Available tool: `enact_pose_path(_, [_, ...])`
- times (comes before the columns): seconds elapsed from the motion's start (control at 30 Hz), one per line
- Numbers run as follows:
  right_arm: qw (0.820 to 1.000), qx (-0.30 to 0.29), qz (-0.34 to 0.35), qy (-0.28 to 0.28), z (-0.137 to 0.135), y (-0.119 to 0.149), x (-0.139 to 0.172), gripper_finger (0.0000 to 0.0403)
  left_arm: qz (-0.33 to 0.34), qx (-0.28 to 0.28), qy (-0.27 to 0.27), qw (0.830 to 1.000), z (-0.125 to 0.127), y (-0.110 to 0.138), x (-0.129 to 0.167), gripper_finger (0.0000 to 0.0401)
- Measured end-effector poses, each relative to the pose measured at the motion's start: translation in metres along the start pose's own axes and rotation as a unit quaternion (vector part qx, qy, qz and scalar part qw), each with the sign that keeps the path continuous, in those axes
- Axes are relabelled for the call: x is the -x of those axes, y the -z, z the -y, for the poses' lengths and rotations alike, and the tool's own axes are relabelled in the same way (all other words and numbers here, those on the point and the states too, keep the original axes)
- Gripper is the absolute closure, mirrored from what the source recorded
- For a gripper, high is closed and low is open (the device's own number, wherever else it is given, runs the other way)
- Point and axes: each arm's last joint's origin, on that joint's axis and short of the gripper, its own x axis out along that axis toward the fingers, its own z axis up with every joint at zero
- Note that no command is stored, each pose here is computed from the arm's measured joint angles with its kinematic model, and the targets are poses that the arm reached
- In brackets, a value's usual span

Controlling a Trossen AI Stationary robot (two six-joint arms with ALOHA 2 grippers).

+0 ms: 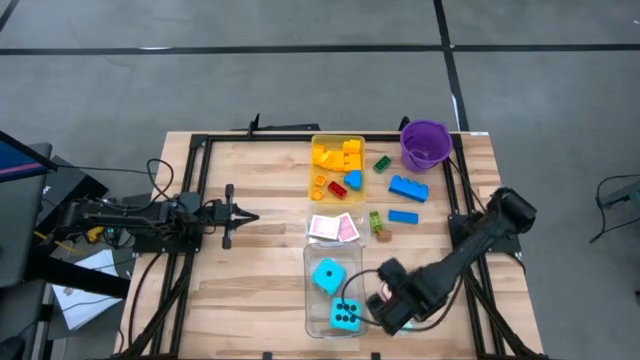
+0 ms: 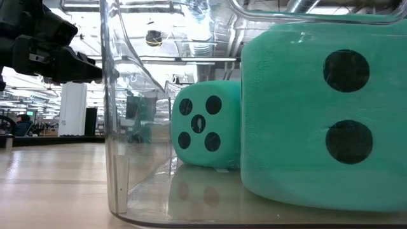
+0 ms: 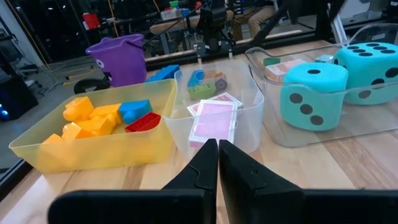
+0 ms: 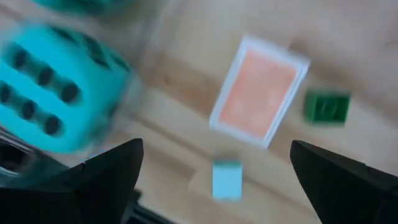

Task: Pick & Place Toys
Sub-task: Put the light blue game piece into the yellow bin

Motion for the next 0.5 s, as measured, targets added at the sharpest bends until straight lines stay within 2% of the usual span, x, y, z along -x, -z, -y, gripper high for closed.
enact_pose_path(0.17, [0.998,-0.017,-0.054,0.025,-0.007,0.027,-0.021,0.0005,0.002,0.000,0.000,1.000,0.000,-0.001,0.000,0.0387])
enact_pose_path(0.5, [0.998,-0.047,-0.047,0.023,0.003,0.088,-0.029,0.0005,0.005,0.000,-0.001,1.000,0.000,-0.001,0.000,0.0386])
